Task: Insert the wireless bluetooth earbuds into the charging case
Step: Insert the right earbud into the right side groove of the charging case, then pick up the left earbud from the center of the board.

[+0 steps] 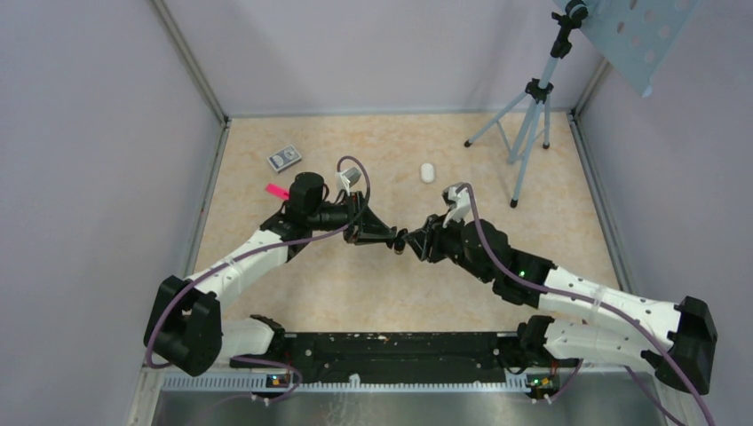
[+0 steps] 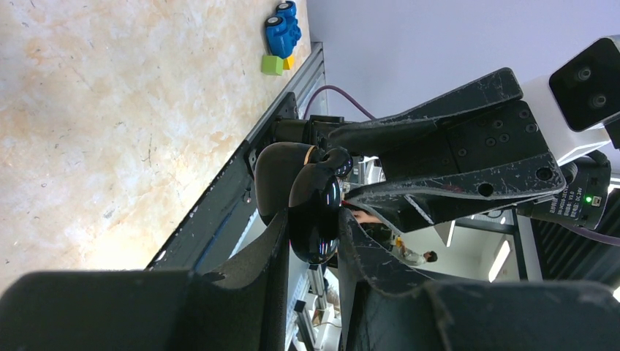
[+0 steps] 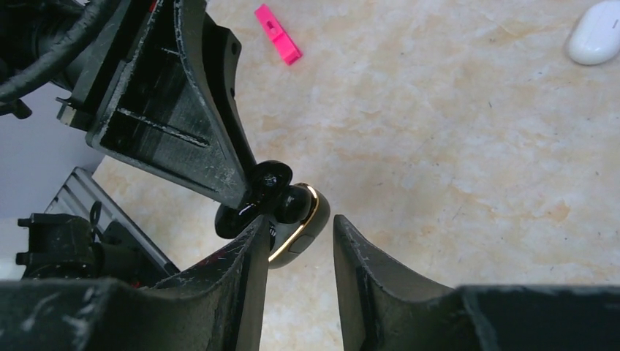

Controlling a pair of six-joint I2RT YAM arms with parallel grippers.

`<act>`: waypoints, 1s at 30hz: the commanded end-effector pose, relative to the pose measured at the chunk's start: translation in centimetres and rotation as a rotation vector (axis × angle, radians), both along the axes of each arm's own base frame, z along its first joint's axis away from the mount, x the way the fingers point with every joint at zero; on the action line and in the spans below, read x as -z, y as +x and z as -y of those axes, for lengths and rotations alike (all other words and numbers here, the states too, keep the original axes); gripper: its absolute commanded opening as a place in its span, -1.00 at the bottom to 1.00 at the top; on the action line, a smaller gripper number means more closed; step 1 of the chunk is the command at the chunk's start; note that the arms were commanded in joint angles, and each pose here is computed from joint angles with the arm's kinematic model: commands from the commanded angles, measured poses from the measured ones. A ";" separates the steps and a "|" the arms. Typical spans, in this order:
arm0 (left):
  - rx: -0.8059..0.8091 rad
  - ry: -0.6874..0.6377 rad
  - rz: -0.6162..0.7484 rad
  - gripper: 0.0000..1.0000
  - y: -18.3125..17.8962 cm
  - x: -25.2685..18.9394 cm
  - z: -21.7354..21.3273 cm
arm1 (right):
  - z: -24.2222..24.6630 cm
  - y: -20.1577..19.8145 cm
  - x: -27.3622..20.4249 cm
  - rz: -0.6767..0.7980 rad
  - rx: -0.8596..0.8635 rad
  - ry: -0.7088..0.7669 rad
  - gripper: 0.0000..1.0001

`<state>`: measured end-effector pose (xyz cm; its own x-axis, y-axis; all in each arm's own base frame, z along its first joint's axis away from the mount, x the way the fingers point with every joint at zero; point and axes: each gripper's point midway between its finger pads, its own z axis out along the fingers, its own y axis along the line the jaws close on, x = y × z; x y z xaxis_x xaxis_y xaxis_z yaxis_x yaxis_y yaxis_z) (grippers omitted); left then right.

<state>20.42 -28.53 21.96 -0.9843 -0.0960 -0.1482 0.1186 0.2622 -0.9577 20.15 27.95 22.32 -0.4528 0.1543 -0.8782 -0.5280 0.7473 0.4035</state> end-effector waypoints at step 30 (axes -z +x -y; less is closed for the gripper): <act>0.016 -0.029 0.047 -1.00 0.4 -0.6 0.3 | 3.8 1.1 -4.2 0.060 0.162 0.064 -0.92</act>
<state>20.67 -28.63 21.88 -0.9837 -0.0948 -0.1529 0.1242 0.2570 -0.9584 19.29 28.70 22.43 -0.4850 0.1545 -0.8608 -0.5534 0.7079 0.4389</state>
